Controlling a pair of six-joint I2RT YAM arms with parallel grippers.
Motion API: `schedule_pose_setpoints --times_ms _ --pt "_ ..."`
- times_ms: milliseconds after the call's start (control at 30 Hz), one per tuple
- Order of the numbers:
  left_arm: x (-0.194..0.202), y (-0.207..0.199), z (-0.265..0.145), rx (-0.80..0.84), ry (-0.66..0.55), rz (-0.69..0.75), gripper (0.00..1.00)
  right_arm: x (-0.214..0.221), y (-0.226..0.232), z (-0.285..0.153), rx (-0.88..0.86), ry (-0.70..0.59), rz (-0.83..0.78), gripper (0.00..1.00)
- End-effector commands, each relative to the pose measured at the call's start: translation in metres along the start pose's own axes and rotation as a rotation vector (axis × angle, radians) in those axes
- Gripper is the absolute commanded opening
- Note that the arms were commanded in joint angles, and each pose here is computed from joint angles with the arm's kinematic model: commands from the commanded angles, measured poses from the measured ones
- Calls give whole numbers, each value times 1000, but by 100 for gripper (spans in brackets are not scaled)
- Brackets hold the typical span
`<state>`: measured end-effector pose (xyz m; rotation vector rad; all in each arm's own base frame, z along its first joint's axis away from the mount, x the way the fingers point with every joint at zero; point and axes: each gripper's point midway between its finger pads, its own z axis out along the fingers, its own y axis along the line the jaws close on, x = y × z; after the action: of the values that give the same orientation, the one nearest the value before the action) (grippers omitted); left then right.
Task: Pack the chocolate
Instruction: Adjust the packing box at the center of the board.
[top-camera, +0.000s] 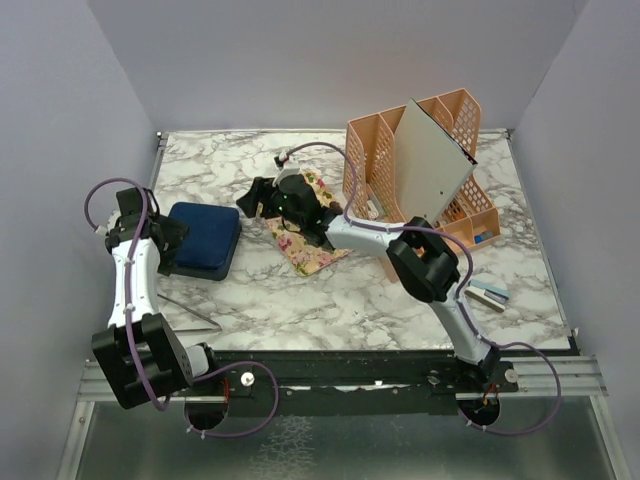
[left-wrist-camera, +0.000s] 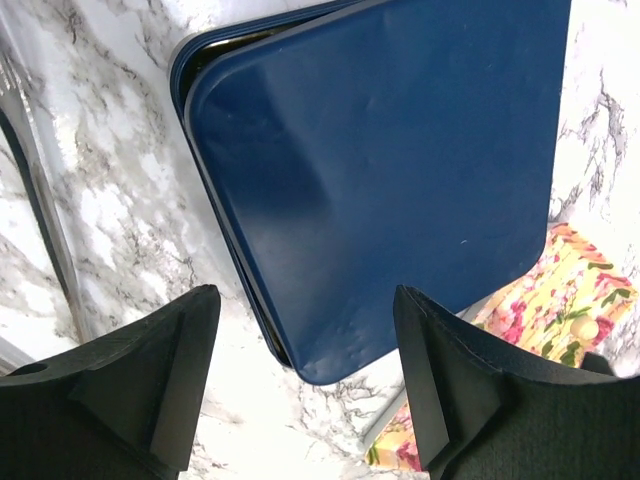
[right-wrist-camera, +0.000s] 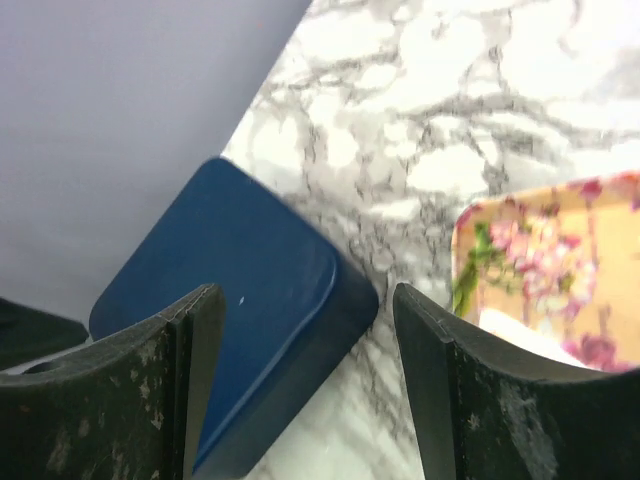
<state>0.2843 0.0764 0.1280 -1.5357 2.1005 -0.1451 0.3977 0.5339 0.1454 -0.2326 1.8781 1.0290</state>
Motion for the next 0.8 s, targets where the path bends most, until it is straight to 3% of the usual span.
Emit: schedule_pose_setpoints --times_ms 0,267,767 --pt "-6 -2 8 27 -27 17 76 9 6 19 -87 39 -94 70" --pt "11 -2 27 66 38 43 77 9 2 48 -130 38 -11 63" --pt "11 -8 44 108 30 96 76 36 -15 67 -64 111 91 66"
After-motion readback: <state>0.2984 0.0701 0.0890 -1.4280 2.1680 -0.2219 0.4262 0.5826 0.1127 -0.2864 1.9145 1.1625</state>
